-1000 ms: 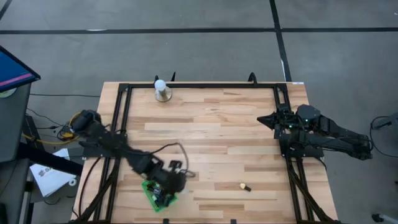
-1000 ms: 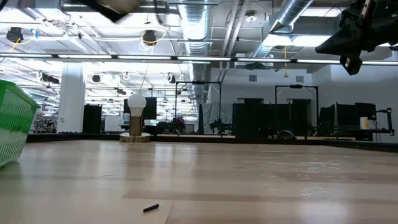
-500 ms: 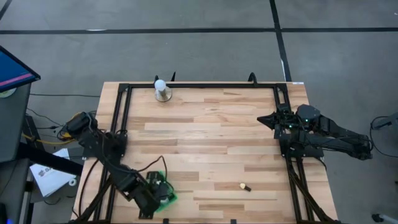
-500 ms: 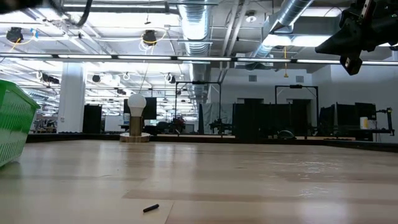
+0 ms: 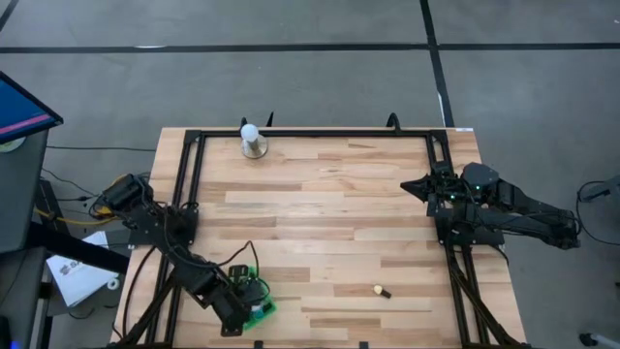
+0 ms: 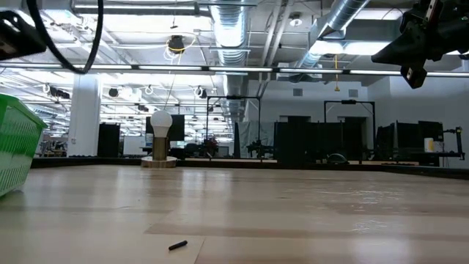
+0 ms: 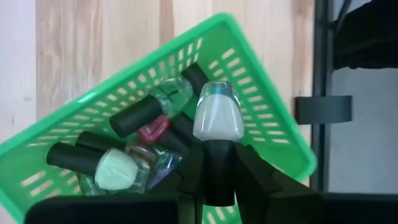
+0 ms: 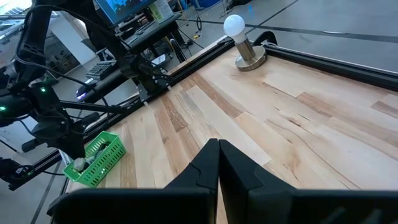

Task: Pick & Place Nail Polish
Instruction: Put the black white nail polish bottle into the green basket

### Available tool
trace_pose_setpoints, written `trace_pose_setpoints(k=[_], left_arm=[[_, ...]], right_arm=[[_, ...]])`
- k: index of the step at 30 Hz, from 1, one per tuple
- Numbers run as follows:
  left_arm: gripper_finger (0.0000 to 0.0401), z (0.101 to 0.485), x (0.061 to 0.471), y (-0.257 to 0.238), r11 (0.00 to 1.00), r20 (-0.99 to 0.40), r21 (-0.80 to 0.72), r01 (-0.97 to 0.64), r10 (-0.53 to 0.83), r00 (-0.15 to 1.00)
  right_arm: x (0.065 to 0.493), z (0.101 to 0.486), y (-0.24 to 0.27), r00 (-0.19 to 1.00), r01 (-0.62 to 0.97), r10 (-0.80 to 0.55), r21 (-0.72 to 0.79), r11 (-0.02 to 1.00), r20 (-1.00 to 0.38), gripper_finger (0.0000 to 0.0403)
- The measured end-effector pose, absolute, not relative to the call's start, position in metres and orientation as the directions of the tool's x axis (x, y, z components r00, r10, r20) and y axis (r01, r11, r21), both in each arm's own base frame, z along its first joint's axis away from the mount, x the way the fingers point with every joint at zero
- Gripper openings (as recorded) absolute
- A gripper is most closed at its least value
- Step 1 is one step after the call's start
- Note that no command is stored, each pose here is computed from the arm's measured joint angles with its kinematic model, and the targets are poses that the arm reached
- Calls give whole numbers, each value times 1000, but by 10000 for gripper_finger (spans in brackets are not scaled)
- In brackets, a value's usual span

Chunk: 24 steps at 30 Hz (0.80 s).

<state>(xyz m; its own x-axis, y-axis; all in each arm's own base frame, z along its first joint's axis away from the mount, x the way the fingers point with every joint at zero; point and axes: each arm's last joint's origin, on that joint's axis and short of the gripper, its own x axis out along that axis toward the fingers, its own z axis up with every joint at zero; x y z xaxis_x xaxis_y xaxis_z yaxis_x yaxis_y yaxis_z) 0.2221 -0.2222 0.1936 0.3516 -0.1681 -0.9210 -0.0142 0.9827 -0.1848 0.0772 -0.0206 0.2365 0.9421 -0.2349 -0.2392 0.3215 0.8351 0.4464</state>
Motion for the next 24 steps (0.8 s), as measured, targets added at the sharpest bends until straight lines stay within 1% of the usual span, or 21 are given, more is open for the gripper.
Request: trace_pose_setpoints(k=[18, 22, 24], left_arm=[[48, 190, 228, -217, 986, -918, -165, 35, -167, 359], [48, 184, 224, -215, 985, -931, -165, 43, -170, 325], [48, 184, 225, -215, 984, -928, -172, 46, -177, 327]], right_arm=[[77, 237, -21, 942, 322, -235, 446, 835, -239, 0], [77, 237, -21, 942, 322, -235, 446, 835, -239, 0], [77, 237, -21, 942, 322, -235, 446, 835, -239, 0]])
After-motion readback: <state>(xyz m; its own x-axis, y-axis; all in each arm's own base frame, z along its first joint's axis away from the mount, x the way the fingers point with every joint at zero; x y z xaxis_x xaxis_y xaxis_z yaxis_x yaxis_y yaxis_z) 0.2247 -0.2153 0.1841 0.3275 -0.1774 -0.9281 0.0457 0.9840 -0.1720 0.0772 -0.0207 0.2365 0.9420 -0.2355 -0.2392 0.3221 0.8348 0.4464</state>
